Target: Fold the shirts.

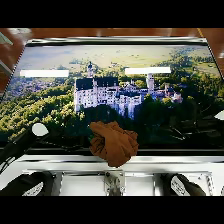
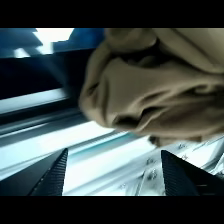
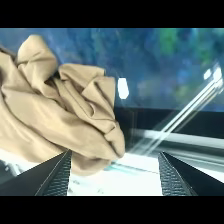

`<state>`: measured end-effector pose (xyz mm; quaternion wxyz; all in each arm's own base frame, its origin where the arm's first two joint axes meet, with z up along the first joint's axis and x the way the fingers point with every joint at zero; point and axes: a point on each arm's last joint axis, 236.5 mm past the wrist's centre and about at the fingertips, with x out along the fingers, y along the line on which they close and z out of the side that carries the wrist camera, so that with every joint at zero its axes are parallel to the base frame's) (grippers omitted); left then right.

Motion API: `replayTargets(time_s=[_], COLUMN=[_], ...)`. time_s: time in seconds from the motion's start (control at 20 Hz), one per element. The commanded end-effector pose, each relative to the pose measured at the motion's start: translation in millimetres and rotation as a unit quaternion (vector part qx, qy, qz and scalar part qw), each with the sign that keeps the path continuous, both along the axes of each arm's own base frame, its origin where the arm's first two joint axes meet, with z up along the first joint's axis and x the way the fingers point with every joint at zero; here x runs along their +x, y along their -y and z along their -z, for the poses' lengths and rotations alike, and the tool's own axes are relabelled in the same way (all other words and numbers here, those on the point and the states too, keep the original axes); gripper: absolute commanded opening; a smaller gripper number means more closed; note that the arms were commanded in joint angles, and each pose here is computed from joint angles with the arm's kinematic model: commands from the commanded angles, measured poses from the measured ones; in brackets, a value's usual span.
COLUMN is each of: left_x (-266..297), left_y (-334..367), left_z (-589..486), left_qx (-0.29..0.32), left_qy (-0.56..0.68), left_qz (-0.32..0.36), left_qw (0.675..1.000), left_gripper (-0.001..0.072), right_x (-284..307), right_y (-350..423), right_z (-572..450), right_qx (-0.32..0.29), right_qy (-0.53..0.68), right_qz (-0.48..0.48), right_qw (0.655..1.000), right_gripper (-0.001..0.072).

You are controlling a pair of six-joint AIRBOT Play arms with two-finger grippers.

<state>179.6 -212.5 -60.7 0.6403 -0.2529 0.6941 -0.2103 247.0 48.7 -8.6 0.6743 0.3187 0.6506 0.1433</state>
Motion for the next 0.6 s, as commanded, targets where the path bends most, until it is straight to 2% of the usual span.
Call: replayTargets(time_s=[0.0, 0.1, 0.15, 0.2, 0.25, 0.3, 0.4, 0.55], left_x=[-7.2, -3.6, -0.5, 1.2, 2.3, 3.2, 5.1, 8.2], left_y=[23.7, 31.1, 33.0, 33.4, 33.6, 34.5, 36.8, 40.7], left_z=[31.6, 45.2, 49.4, 52.6, 53.3, 51.9, 47.7, 41.6], left_qx=[-0.001, 0.002, 0.001, 0.001, 0.001, -0.001, -0.005, -0.012], left_qy=[-0.008, -0.019, -0.026, -0.031, -0.031, -0.03, -0.018, -0.006], left_qz=[-0.024, -0.043, -0.057, -0.065, -0.069, -0.067, -0.054, -0.038], left_qw=[1.0, 0.999, 0.998, 0.997, 0.997, 0.997, 0.998, 0.999], left_gripper=[0.072, 0.072, 0.0672, 0.0453, 0.0265, 0.0133, 0.0039, 0.0038], right_x=[-3.7, -12.6, -17.6, -20.9, -24.2, -26.5, -35.5, -52.6], right_y=[-11.8, -30.8, -41.7, -49.3, -56.5, -62.2, -77.9, -100.7], right_z=[21.2, 34.2, 41.6, 48.8, 56.2, 63.0, 76.0, 93.5], right_qx=[0.033, 0.031, 0.023, 0.014, 0.003, -0.004, -0.006, -0.01], right_qy=[-0.045, -0.057, -0.06, -0.064, -0.069, -0.077, -0.103, -0.131], right_qz=[-0.01, -0.047, -0.073, -0.093, -0.114, -0.124, -0.148, -0.195], right_qw=[0.998, 0.997, 0.995, 0.994, 0.991, 0.989, 0.984, 0.972], right_gripper=[0.0654, 0.0655, 0.0654, 0.0655, 0.0655, 0.0655, 0.0655, 0.0655])
